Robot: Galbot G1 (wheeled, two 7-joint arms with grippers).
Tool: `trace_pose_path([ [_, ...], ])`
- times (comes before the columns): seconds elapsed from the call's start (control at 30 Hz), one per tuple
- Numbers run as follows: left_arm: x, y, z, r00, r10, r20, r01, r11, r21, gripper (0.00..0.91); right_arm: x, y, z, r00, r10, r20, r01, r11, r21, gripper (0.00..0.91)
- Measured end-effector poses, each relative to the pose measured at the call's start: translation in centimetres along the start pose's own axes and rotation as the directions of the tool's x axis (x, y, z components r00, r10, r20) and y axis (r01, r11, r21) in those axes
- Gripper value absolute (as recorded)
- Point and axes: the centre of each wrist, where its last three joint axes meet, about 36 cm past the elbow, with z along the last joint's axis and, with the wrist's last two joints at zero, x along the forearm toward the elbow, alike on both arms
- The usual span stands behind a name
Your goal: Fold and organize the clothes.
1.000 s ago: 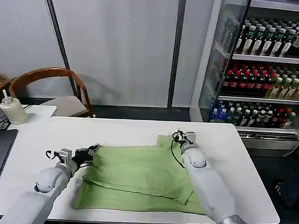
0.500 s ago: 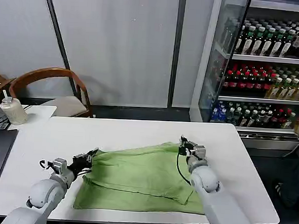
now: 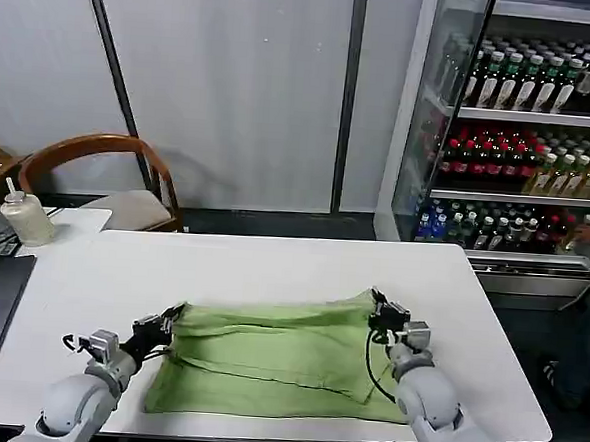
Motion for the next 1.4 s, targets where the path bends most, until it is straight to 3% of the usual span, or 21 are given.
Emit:
trace_pose_path([
  [0.5, 0.7, 0.3, 0.9, 1.0, -0.002, -0.002, 0.002, 1.0, -0.015, 0.02, 5.1, 0.4, 0.8, 1.0, 0.02, -0.016, -0.02, 0.999, 0.032, 0.0],
  [1.4, 3.6, -1.0, 0.7, 0.999, 0.011, -0.053, -0.013, 0.999, -0.04, 0.02, 6.3, -0.4, 3.0, 0.991, 0.054, -0.121, -0.047, 0.997, 0.058, 0.0],
])
